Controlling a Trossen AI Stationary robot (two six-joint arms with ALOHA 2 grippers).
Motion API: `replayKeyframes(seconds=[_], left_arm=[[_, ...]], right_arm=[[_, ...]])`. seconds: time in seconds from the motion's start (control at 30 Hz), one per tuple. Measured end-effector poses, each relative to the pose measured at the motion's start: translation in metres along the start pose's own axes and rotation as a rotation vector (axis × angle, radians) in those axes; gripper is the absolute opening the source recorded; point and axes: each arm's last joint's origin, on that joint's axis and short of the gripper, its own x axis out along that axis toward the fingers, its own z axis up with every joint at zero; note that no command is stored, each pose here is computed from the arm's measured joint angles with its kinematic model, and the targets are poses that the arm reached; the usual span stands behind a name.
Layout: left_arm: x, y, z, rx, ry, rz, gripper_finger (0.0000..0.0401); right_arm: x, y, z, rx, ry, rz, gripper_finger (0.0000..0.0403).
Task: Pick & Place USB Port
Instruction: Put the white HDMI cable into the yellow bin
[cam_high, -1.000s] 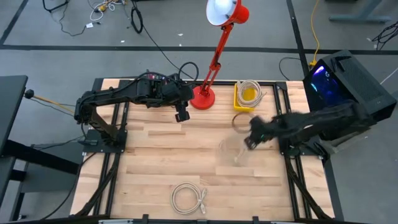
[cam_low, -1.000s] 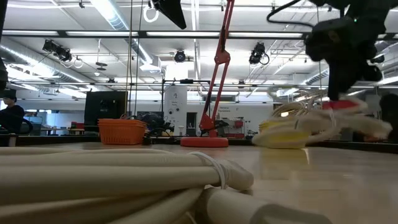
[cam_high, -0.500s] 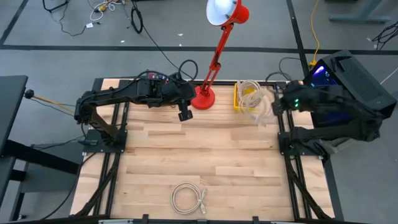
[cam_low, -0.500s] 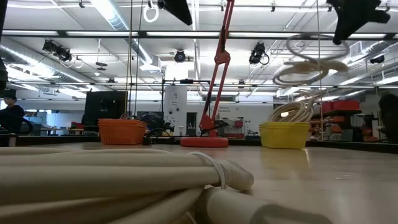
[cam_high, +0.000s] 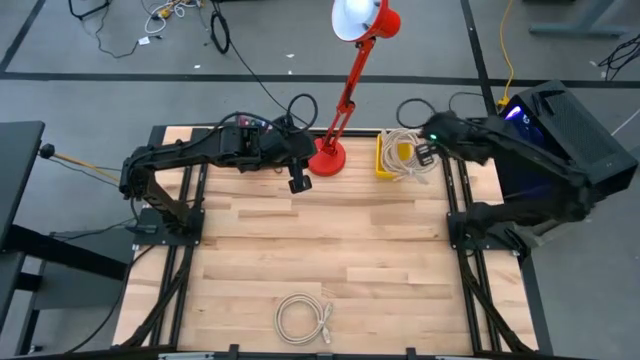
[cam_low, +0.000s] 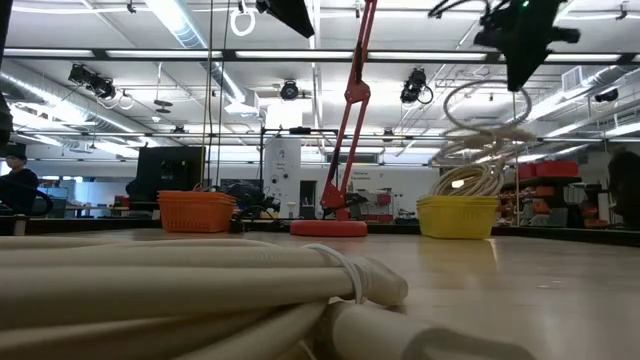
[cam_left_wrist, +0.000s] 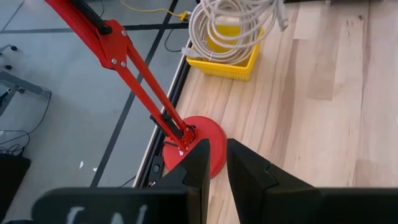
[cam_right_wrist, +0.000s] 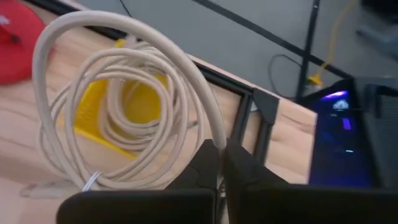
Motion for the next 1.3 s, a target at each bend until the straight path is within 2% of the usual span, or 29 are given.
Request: replayKeyframes(seconds=[0.1, 0.2, 0.33, 0.57, 1.03, 1.3], left_arm=[[0.0, 0.0, 0.0, 0.001, 0.001, 0.0, 0.0057], [0.0, 0.0, -0.001, -0.001, 0.01, -0.001, 0.0057], [0.0, 0.0, -0.002, -0.001, 0.016, -0.012, 0.0057], [0.0, 0.0, -0.002, 0.0, 0.016, -0.011, 0.0057], [0.0, -0.001, -0.002, 0.0, 0.016, -0.012, 0.0057], [0.0, -0.001, -0.002, 0.001, 0.016, -0.012, 0.0057]], right_arm=[[0.017, 0.009, 0.01, -0.058, 0.044, -0.062, 0.0001], [0.027, 0.007, 0.016, -0.054, 0.064, -0.091, 0.0001], [0.032, 0.003, 0.025, -0.025, 0.026, -0.085, 0.0001], [0.039, -0.002, 0.03, -0.036, 0.054, -0.074, 0.0001], [0.067, 0.019, 0.039, -0.128, 0.14, -0.066, 0.0001], [0.077, 0.02, 0.042, -0.148, 0.17, -0.082, 0.0]])
